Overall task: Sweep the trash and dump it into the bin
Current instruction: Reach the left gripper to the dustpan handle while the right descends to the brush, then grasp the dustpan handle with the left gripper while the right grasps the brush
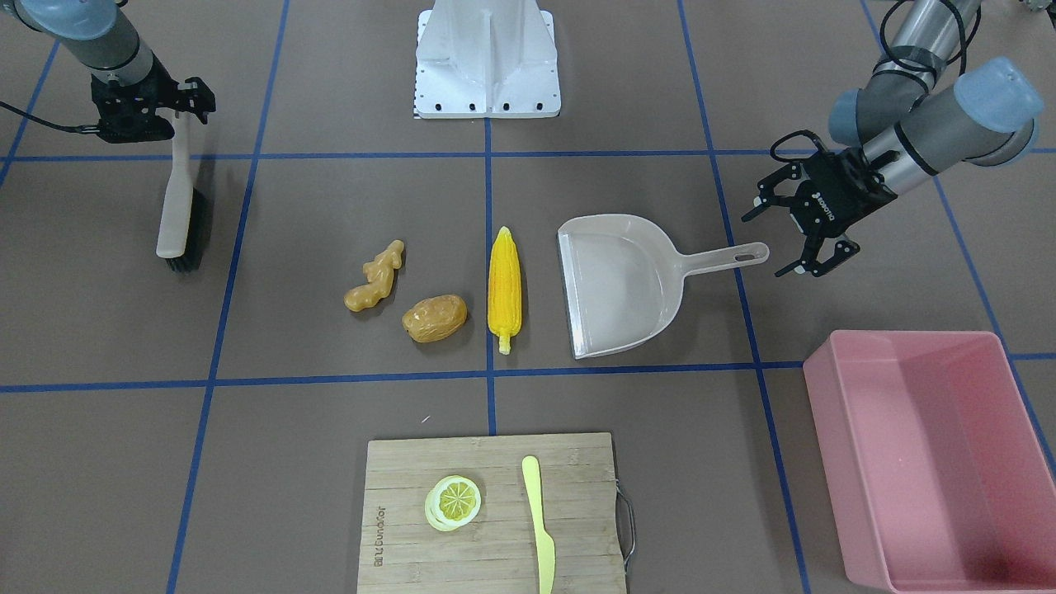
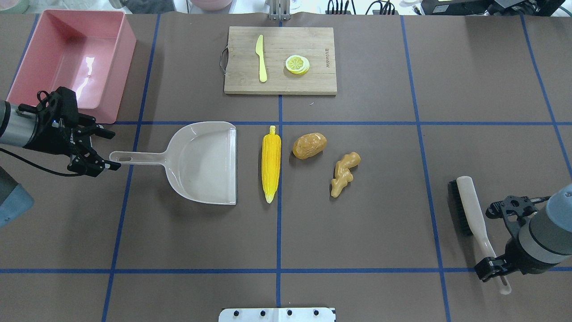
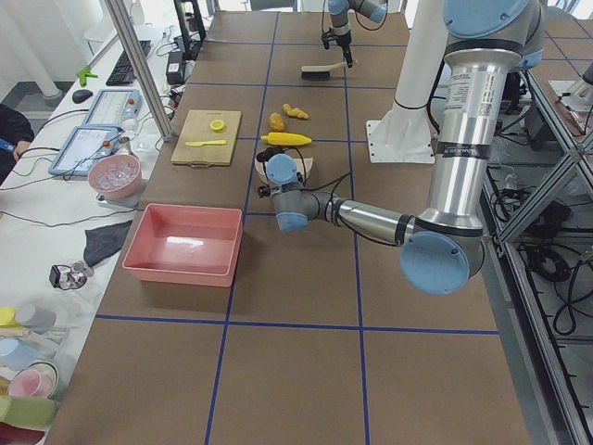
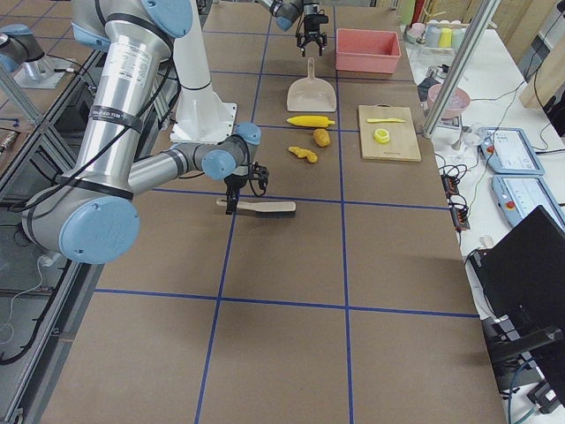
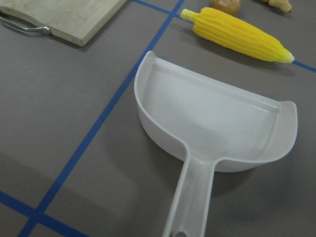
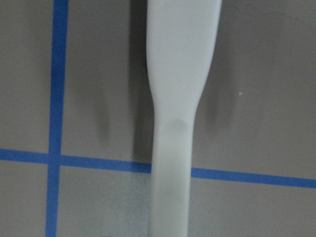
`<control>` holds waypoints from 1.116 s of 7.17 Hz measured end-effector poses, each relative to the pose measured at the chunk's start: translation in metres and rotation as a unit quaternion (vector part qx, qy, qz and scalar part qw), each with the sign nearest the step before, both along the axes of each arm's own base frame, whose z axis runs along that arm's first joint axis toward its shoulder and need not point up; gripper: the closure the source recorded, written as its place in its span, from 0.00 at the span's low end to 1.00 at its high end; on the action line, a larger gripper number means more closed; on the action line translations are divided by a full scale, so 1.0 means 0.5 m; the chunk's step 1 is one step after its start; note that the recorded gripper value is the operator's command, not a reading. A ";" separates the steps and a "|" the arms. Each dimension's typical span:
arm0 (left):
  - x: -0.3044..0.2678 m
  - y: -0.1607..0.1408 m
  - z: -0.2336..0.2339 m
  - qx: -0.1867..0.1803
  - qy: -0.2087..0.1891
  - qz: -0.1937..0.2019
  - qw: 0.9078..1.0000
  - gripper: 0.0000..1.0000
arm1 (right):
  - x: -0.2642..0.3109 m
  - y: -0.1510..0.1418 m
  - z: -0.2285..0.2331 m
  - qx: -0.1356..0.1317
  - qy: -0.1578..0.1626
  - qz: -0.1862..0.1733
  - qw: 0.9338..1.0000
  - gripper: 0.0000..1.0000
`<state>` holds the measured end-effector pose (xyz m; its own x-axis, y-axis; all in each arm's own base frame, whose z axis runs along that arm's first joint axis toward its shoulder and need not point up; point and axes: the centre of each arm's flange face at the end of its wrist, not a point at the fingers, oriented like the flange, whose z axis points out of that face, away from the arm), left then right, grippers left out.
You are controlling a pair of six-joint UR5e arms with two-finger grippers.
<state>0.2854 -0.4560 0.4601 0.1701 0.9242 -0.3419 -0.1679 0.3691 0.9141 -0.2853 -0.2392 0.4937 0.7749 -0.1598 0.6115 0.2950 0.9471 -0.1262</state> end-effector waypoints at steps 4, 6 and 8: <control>0.074 -0.015 0.008 0.028 0.021 0.020 0.999 0.16 | -0.013 0.011 0.011 0.001 -0.022 -0.009 1.000 0.66; 0.092 -0.028 0.005 0.030 0.021 0.018 0.999 0.20 | 0.001 0.019 0.014 -0.004 -0.022 -0.011 1.000 1.00; 0.121 -0.027 0.013 0.031 0.015 0.013 0.999 0.20 | 0.017 0.027 0.012 -0.008 -0.022 -0.010 1.000 1.00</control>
